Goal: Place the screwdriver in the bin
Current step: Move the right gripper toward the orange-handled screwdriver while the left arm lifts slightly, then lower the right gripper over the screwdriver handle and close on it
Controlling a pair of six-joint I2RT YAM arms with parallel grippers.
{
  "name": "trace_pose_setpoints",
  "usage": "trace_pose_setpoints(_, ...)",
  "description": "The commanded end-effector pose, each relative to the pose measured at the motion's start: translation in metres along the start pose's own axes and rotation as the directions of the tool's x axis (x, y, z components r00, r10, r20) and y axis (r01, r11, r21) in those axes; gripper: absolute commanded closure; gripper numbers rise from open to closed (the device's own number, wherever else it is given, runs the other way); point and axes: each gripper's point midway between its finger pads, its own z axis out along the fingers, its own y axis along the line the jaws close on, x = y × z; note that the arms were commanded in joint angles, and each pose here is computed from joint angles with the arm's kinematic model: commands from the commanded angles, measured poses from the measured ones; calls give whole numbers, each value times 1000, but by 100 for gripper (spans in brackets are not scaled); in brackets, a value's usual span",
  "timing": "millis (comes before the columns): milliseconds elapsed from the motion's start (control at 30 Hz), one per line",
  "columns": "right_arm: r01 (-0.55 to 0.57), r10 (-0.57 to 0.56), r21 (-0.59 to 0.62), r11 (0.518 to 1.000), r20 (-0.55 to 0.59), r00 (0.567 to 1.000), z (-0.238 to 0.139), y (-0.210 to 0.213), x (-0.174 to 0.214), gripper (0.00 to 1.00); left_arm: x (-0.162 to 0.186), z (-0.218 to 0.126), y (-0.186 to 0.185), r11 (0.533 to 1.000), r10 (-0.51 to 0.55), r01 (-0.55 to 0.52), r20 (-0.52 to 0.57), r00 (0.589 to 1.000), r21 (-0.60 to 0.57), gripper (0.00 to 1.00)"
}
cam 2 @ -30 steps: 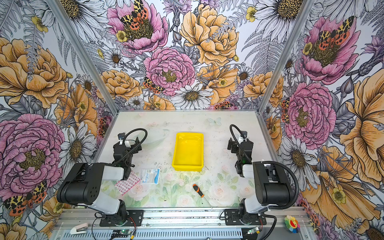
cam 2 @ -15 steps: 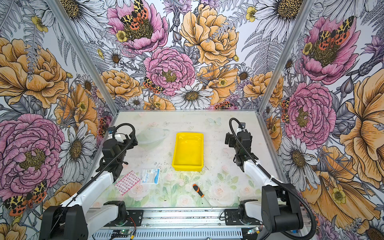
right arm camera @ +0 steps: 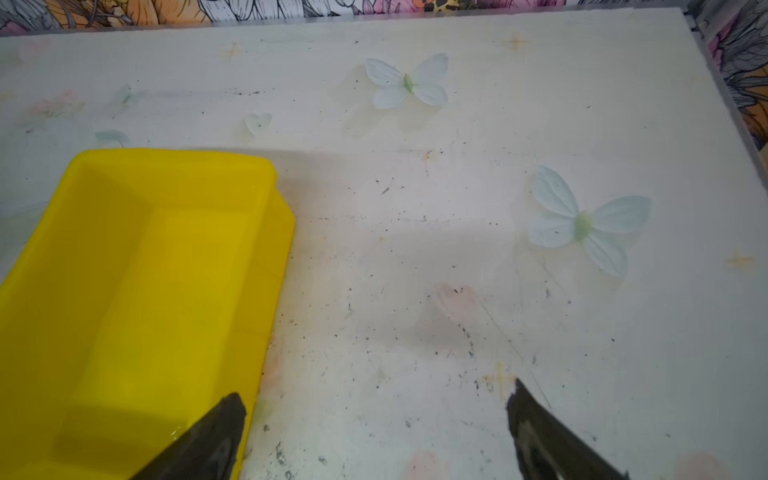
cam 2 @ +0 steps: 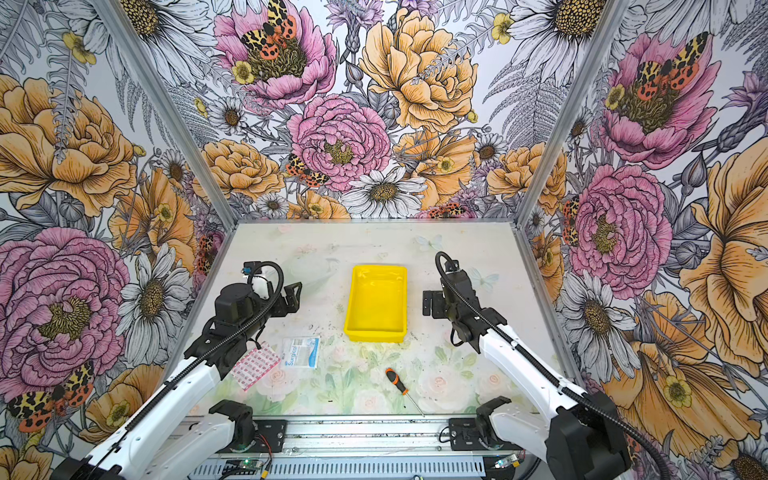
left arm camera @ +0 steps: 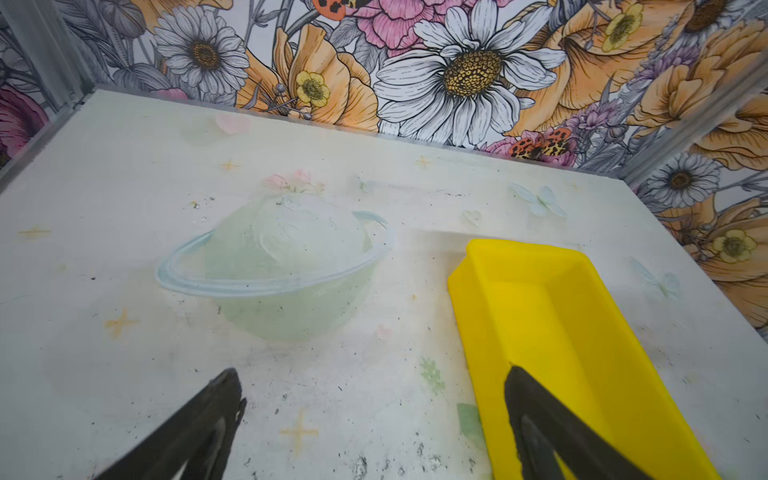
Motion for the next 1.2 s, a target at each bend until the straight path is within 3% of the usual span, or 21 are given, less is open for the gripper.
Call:
trace_pose_setpoints(0,-20,17,-49,999,-65,998,-9,12,25,1,5,-7,-26,992,18,-13,-40,999,123,1)
trace_pose_setpoints(233,31,-45,-200,979,-66,997,-32,50,49,1,10,-13,-47,979,52,-43,-42,998,198,1)
trace_pose_setpoints(533,95,-137,-291,952,-127,982,-45,86,91,1,10,-15,-55,972,66,-57,-33,997,229,1)
trace_pose_setpoints(1167,255,-334,-308,917,-240,912,-41,110,170,8,13,-23,-61,969,82,-75,-21,996,236,1)
